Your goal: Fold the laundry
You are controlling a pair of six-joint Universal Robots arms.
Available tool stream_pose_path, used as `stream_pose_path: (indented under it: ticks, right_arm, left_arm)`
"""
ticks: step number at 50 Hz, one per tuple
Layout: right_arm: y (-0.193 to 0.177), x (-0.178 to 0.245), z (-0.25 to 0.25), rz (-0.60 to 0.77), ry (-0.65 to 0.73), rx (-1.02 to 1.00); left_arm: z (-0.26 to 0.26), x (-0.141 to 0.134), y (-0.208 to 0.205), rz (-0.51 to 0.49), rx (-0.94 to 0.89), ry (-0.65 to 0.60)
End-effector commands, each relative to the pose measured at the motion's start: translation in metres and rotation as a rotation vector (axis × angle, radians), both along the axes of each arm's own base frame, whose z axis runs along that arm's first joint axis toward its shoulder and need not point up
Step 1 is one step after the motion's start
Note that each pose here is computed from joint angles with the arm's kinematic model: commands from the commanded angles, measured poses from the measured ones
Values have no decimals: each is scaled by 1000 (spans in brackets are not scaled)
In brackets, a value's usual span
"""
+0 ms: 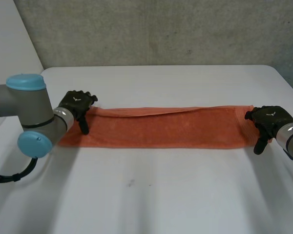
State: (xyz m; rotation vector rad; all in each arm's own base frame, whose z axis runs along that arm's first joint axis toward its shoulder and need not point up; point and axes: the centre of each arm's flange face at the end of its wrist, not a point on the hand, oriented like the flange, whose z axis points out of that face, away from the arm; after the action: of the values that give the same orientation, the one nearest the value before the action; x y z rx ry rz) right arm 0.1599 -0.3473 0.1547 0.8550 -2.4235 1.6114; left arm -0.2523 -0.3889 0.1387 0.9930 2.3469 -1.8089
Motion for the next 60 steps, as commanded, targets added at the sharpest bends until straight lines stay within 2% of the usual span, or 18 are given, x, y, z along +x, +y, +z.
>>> stream_pose_path:
  ticks: [1,9,13,17,28,36,40,41,43,51,60]
  right_arm:
    - [0,-1,0,-3,0,6]
    - [-3,-8,6,-20,-2,-11]
    - [-3,-8,5,-23,-1,-6]
    - [-2,-7,4,-20,-1,-3]
    - [0,-5,0,-14,-1,9]
    - [-1,-7,-1,-7,21,6]
    - [0,-6,-2,-5,24,8]
    - [1,-6,-2,-4,25,9]
    - [1,-6,-2,-2,25,9]
    - [1,-7,0,-7,25,8]
    - [4,-7,-3,1,16,21]
  left_arm:
    - [9,4,18,-3,18,-1]
    - [12,4,34,-20,38,3]
    - [11,-10,43,-115,63,46]
    - [7,-15,42,-151,91,64]
    - [-16,-25,25,-159,198,40]
    - [-8,-30,5,-149,139,63]
    - [13,-32,-4,-114,83,162]
    - [31,-32,-7,-97,36,233]
    - [37,-31,-8,-88,21,265]
    - [29,-25,12,-73,77,248]
    - [23,-8,60,-70,143,157]
